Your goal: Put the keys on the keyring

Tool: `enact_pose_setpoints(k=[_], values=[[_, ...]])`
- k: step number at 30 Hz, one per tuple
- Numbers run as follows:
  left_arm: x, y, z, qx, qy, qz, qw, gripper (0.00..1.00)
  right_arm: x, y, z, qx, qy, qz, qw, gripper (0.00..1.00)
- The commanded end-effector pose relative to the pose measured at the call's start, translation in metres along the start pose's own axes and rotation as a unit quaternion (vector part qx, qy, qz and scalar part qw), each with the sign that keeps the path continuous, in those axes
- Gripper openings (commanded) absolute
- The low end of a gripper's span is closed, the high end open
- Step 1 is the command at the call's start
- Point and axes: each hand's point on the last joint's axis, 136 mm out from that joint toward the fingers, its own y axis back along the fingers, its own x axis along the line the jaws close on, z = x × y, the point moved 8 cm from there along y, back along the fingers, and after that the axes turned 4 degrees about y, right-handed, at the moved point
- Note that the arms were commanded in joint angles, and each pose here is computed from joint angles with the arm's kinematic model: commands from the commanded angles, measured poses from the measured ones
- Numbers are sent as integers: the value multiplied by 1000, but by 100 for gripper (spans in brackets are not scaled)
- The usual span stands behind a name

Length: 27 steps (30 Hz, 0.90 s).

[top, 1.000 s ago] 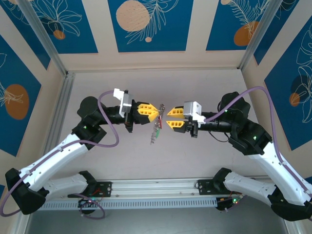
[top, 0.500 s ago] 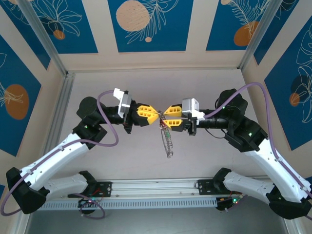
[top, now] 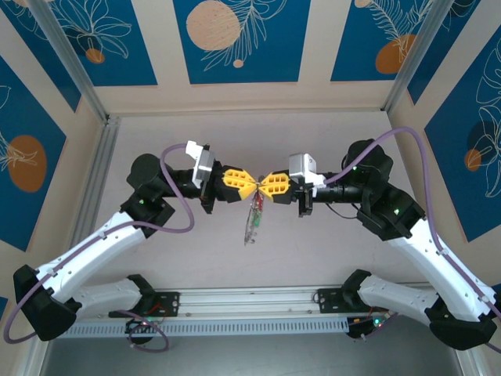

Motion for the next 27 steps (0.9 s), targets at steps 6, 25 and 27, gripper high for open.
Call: enact_pose_setpoints(k=[6,25,27], values=[[-1,15,7,131,-63,123,982,14,-17,4,6,90,14,-52,994,0],[2,11,2,268,-110,165,943,16,-26,-23,-4,200,-2,-30,979,0],[3,10,1,269,-110,168,942,16,-24,-24,-4,195,-2,-20,981,0]])
